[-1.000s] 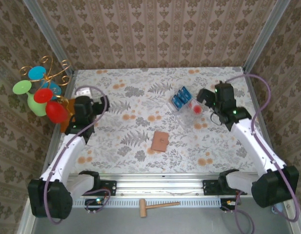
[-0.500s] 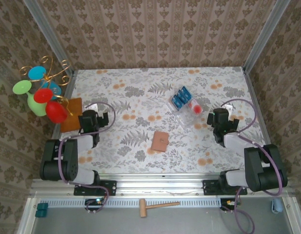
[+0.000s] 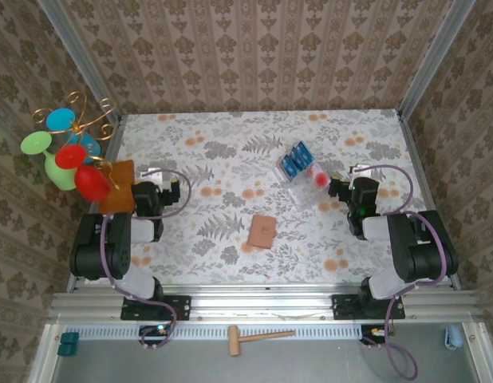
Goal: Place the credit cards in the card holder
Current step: Reset both arms
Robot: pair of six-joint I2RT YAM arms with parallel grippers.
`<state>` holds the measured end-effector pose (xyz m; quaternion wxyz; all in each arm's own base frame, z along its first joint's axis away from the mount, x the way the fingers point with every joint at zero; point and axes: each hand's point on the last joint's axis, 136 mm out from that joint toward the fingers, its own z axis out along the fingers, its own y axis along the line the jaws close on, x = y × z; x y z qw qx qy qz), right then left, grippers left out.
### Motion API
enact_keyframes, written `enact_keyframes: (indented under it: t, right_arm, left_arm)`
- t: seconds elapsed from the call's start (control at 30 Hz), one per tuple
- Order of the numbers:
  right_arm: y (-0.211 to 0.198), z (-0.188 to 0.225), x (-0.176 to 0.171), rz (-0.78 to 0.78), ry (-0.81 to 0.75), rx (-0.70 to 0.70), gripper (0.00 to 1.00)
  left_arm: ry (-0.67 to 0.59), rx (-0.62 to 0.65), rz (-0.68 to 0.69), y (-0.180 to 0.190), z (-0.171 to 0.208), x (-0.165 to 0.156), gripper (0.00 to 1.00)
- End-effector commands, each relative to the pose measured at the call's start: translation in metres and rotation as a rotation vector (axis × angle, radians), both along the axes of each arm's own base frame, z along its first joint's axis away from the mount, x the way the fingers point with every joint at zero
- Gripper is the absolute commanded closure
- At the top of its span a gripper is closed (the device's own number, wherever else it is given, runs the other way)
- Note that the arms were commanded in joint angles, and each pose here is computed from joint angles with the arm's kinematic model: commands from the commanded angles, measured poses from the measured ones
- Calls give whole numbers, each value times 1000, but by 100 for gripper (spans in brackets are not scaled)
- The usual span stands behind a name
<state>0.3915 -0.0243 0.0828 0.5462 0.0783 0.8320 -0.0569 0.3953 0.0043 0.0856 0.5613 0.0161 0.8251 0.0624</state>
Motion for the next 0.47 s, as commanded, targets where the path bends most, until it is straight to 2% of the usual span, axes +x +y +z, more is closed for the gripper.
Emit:
enact_keyframes:
  t: [0.0, 0.43]
  right_arm:
    - [5, 17, 5, 29, -76, -7, 0]
    - [8, 16, 6, 51, -68, -6, 0]
  left_arm:
    - [-39, 4, -22, -1, 10, 5, 0]
    - [-41, 4, -21, -1, 11, 5, 0]
